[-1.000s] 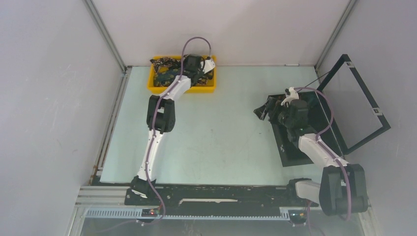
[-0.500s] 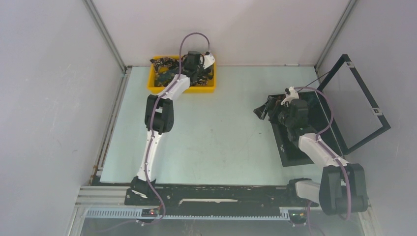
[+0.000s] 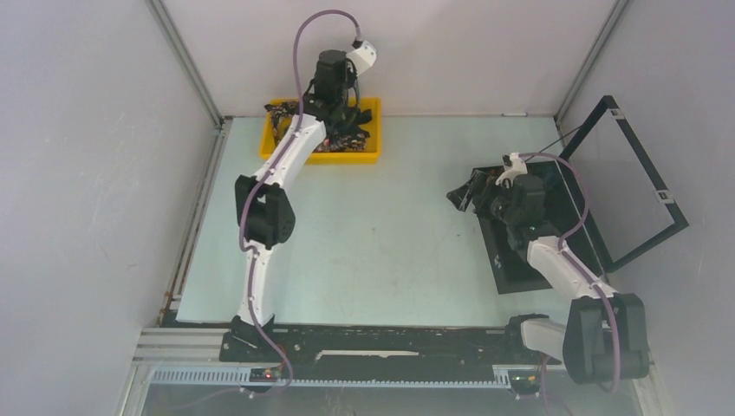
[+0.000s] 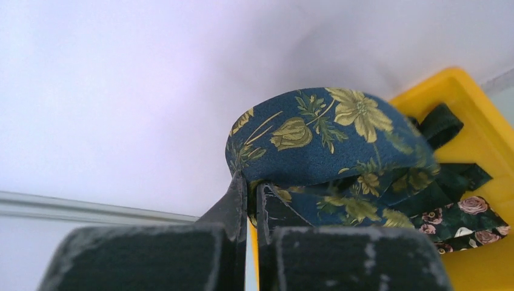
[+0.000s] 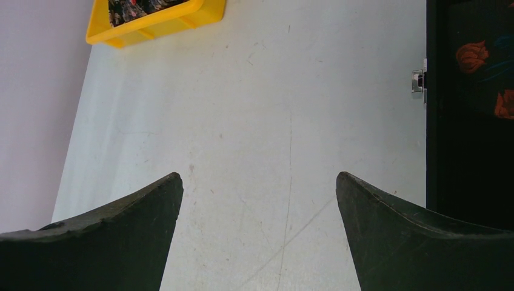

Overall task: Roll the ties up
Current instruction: Pick up the tie from the bin, then place the tie at the center of the board.

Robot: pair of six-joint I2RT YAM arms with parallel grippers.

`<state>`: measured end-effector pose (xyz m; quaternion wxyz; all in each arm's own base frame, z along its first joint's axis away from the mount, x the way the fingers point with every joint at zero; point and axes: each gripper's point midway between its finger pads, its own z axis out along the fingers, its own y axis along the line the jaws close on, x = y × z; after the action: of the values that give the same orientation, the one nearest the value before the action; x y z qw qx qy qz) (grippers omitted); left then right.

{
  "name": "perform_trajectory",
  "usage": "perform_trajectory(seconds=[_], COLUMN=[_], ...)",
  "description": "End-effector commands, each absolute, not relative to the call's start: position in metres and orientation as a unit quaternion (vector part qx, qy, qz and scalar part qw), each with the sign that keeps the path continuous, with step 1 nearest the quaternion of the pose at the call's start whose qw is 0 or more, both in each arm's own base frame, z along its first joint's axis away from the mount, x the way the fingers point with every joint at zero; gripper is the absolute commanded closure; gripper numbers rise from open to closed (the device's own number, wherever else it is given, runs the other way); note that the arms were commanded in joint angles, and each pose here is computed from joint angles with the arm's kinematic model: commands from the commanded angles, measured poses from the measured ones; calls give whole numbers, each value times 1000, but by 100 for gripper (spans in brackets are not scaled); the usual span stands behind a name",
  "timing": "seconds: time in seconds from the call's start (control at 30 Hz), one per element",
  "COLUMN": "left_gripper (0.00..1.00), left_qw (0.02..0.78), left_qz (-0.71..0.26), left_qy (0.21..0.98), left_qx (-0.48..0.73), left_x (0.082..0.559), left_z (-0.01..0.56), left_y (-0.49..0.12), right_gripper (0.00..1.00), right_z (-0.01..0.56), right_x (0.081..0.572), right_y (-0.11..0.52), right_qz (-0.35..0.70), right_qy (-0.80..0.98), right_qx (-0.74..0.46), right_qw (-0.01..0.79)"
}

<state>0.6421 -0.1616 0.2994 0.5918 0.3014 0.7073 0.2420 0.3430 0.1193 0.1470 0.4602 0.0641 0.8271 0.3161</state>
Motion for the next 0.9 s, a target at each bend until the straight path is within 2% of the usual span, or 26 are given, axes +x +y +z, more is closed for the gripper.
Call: perform_trajectory(seconds=[0.0,0.37,0.73,0.87], left_gripper=[100,100,100,100], left_qw=[674,691,711,715], left_qz=[234,252,283,295], left_qy=[667,655,637,628], left_qx=[216,174,98,84], left_x=[596,490,370,323], left_z=[416,494,552,556], left_y=[-150,-122,-46,-16], right_gripper=[0,0,0,0], right_z=[187,252,308,328], right_x=[349,316,282,270], right_y=[122,139,149,157], right_qz=[322,325,336,348], right_qy=[804,786,754,741], right_qx=[41,2,-37,-56], right_qw=[498,527,563,572])
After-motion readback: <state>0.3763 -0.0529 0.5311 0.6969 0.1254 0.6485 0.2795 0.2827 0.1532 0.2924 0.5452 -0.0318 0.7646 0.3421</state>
